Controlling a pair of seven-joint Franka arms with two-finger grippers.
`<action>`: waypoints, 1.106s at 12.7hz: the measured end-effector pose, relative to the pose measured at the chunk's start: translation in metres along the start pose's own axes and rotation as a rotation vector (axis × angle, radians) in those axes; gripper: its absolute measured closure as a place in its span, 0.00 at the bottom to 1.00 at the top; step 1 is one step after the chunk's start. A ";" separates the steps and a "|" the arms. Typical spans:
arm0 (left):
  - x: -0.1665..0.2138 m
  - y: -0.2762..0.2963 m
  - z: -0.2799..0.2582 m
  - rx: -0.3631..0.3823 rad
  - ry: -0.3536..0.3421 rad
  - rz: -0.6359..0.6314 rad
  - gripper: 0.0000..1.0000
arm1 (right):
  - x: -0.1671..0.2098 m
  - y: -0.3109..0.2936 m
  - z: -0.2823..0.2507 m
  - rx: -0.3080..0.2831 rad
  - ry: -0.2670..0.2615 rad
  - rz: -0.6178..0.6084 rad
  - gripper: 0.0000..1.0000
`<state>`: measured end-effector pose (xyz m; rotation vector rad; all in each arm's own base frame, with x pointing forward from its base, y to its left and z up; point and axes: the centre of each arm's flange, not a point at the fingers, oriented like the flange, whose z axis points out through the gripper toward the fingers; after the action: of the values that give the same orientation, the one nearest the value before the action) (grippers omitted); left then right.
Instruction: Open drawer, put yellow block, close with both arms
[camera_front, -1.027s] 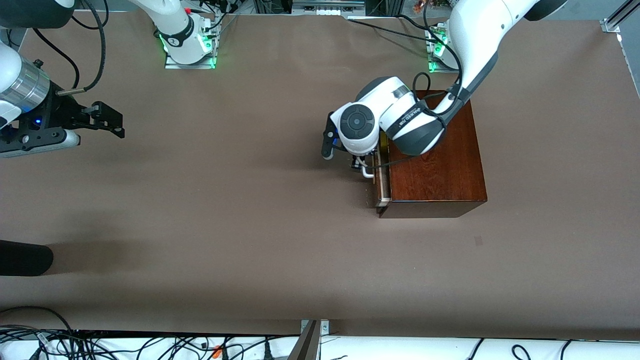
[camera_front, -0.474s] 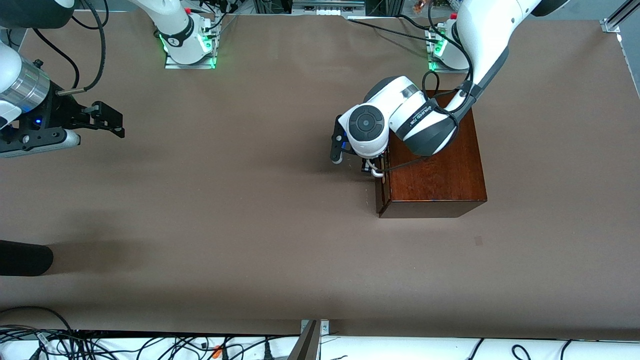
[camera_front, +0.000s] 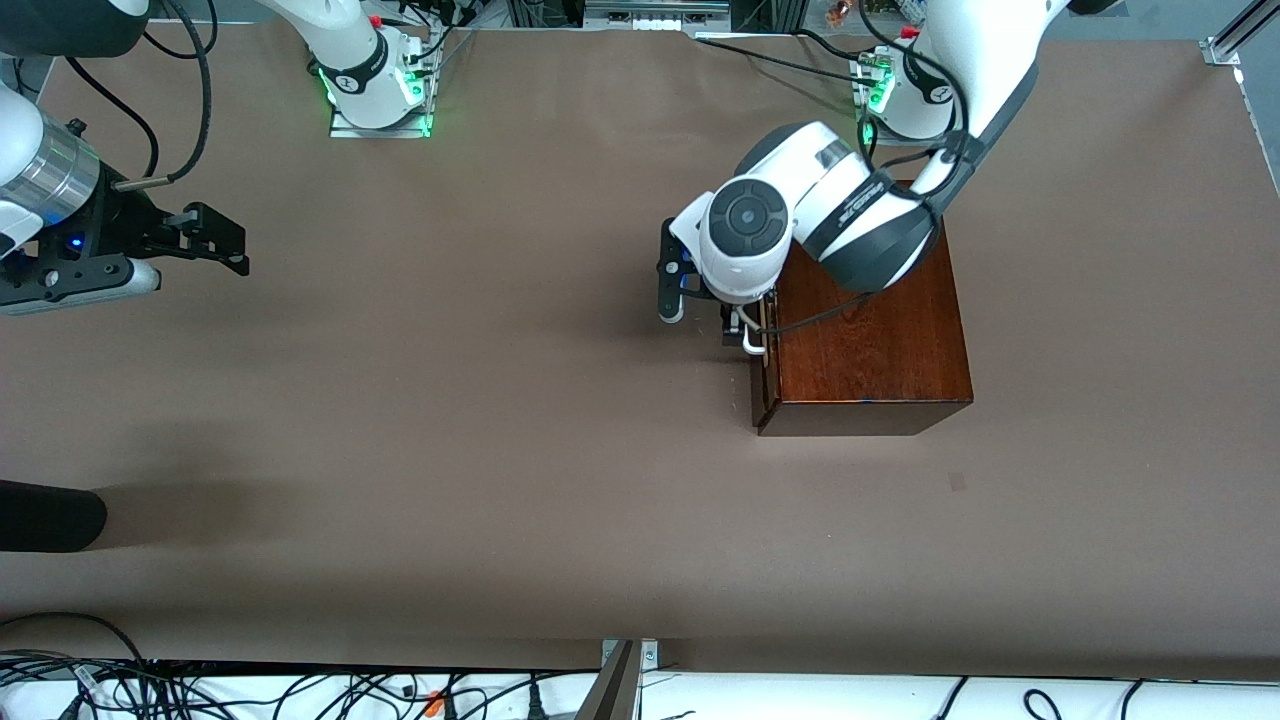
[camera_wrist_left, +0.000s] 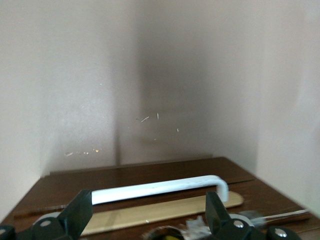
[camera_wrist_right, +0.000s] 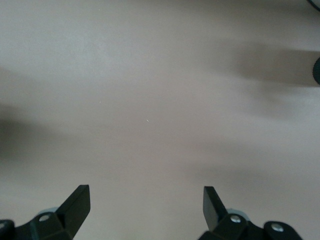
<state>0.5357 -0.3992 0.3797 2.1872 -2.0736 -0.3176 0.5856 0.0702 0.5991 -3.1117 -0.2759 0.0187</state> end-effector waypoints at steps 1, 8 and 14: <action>-0.004 0.006 -0.013 0.000 -0.008 -0.078 0.00 | 0.000 0.000 0.000 0.000 0.000 0.000 0.00; -0.075 0.037 -0.136 0.061 -0.080 -0.718 0.00 | 0.000 0.000 0.000 0.000 -0.001 0.001 0.00; -0.210 -0.009 -0.199 0.069 0.005 -1.119 0.00 | 0.000 0.001 0.001 0.000 -0.002 0.003 0.00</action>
<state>0.5801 -0.2023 0.5866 3.1240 -0.6399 -0.3014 0.5858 0.0687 0.5984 -3.1124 -0.2718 0.0223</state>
